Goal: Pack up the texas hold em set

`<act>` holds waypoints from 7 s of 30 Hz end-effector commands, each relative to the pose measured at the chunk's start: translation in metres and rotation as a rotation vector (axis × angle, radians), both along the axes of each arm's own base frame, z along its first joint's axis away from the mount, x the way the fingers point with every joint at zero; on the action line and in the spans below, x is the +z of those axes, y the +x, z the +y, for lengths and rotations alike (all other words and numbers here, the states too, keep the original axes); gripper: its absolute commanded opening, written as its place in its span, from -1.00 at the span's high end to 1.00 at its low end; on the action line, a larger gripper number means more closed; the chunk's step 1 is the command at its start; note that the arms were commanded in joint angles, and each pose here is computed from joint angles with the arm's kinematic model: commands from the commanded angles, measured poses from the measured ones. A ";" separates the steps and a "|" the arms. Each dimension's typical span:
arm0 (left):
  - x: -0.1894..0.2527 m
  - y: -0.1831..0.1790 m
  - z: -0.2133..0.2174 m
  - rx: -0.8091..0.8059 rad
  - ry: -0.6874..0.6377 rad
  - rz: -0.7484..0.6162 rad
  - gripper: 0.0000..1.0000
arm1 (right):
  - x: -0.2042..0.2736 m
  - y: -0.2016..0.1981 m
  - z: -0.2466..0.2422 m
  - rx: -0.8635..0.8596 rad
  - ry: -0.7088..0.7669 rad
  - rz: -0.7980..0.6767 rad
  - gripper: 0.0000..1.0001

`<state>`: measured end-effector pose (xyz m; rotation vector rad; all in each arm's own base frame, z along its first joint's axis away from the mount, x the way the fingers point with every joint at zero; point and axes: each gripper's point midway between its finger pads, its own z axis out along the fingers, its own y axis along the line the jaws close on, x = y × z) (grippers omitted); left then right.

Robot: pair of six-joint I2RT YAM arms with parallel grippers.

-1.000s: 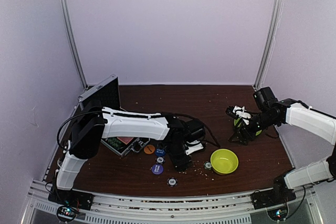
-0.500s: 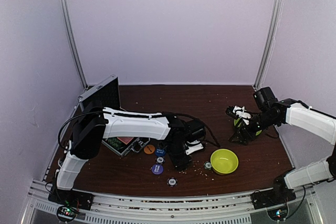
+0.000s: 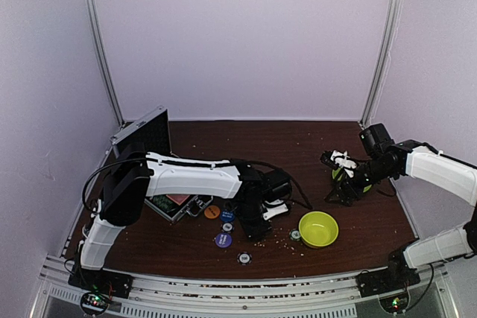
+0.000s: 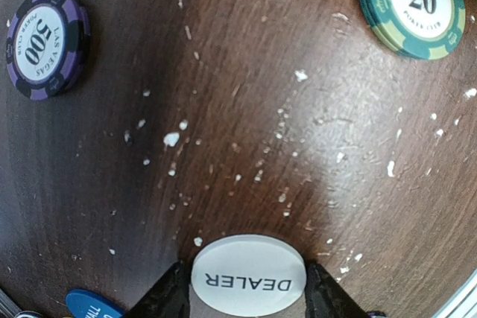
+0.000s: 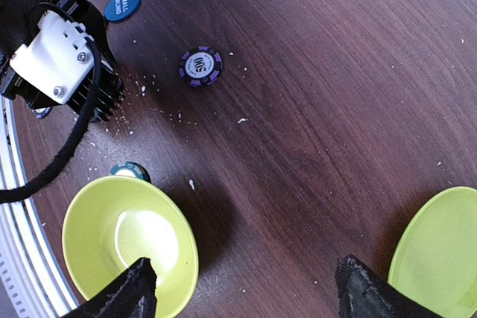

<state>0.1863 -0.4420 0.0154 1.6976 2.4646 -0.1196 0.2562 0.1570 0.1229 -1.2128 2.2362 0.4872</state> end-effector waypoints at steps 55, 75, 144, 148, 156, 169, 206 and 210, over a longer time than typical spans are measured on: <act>0.052 0.176 0.316 0.827 0.190 -0.266 0.14 | 0.007 0.002 0.002 0.013 -0.012 -0.020 -0.66; 0.031 0.181 0.327 0.861 0.206 -0.208 0.04 | 0.005 0.002 0.000 0.013 -0.021 -0.014 -0.66; 0.015 0.076 0.080 0.457 0.055 -0.008 -0.10 | 0.001 -0.001 0.004 0.031 -0.027 0.014 -0.66; 0.013 0.072 0.082 0.457 0.058 0.011 -0.12 | 0.000 -0.001 0.004 0.032 -0.030 0.017 -0.66; -0.001 0.068 0.075 0.425 0.063 0.049 -0.12 | -0.002 -0.001 0.003 0.030 -0.036 0.022 -0.66; -0.010 0.065 0.070 0.423 0.062 0.083 0.03 | -0.004 -0.001 0.003 0.029 -0.041 0.030 -0.66; 0.074 0.164 0.268 0.812 0.135 -0.247 0.10 | -0.008 -0.001 0.003 0.030 -0.049 0.045 -0.66; 0.071 0.177 0.279 0.839 0.136 -0.265 0.10 | -0.009 -0.001 0.004 0.032 -0.050 0.050 -0.66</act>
